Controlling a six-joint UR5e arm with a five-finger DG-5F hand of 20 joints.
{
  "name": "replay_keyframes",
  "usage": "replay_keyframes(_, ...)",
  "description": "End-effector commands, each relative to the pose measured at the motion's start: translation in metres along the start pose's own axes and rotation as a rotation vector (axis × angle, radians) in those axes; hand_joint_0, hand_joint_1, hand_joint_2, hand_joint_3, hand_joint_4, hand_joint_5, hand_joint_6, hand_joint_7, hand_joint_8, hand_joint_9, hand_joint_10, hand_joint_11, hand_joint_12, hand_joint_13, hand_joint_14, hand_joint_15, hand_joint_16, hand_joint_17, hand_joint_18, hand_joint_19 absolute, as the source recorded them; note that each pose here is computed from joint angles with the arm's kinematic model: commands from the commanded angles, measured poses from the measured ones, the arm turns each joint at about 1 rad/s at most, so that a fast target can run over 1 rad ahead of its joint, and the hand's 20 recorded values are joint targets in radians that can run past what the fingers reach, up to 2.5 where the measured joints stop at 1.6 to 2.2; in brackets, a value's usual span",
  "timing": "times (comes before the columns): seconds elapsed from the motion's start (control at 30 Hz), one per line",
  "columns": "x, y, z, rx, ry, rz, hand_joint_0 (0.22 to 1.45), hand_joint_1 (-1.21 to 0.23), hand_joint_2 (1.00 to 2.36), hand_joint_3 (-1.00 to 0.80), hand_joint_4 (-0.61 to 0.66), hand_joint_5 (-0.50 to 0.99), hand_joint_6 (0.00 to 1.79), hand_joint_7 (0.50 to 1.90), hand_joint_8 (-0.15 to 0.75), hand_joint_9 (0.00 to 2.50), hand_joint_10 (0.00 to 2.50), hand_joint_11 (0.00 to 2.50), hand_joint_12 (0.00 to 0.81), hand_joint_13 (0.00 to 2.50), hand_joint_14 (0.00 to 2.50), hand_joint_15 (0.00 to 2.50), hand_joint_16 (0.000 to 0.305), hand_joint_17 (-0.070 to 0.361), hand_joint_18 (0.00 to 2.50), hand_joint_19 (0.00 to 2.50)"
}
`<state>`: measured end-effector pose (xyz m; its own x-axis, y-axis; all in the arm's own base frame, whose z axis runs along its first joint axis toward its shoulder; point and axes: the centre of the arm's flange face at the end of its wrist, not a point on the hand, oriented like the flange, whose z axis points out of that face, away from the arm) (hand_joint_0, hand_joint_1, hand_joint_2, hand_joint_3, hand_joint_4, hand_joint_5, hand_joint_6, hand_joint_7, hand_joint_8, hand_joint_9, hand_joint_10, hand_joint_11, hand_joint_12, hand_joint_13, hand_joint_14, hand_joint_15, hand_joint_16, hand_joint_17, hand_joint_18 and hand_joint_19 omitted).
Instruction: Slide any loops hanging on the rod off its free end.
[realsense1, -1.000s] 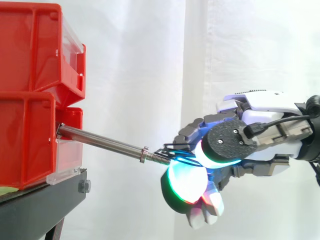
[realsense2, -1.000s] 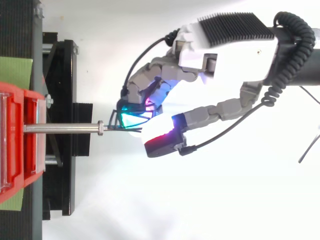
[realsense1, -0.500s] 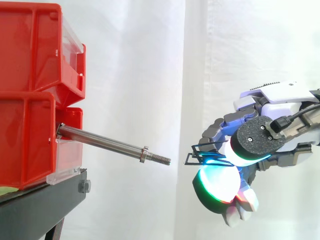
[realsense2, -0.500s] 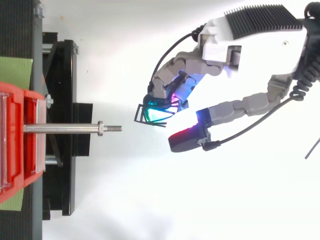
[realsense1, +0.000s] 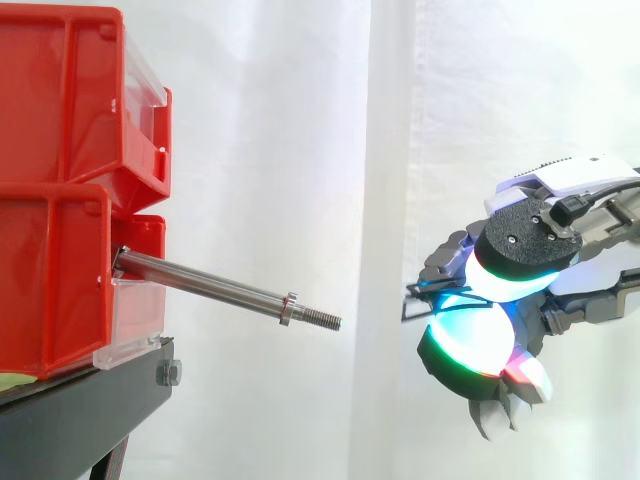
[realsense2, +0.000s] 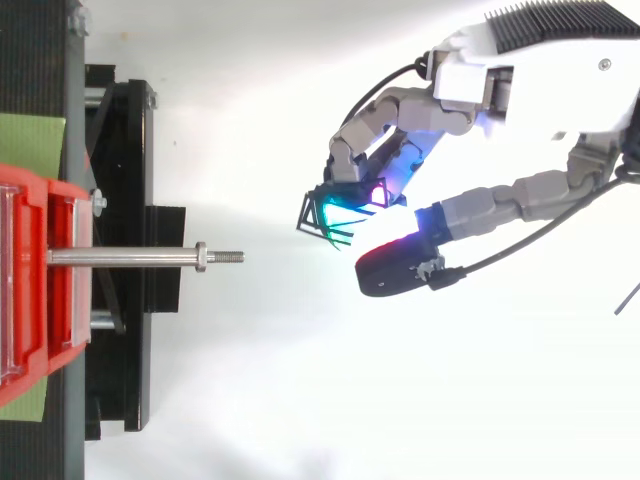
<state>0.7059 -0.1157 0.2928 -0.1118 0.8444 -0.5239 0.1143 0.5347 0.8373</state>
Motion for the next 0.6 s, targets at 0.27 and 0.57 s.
replay_keyframes(0.27, 0.0035, 0.0039, 0.0019, -0.001, -0.014, 0.009, 0.67, -0.84, 1.02, -0.19, 0.13, -0.21, 0.91, 0.89, 0.314, 0.95, 0.01, 0.75, 0.352, 0.81, 0.01, 0.36, 0.053, 0.119, 0.81, 0.46)
replay_keyframes(0.57, 0.0039, 0.0107, 0.0091, -0.055, -0.044, 0.034, 0.64, -0.78, 1.01, -0.37, 0.15, -0.19, 0.90, 0.95, 0.320, 0.97, 0.02, 0.75, 0.350, 0.81, 0.01, 0.36, 0.052, 0.118, 0.82, 0.46)
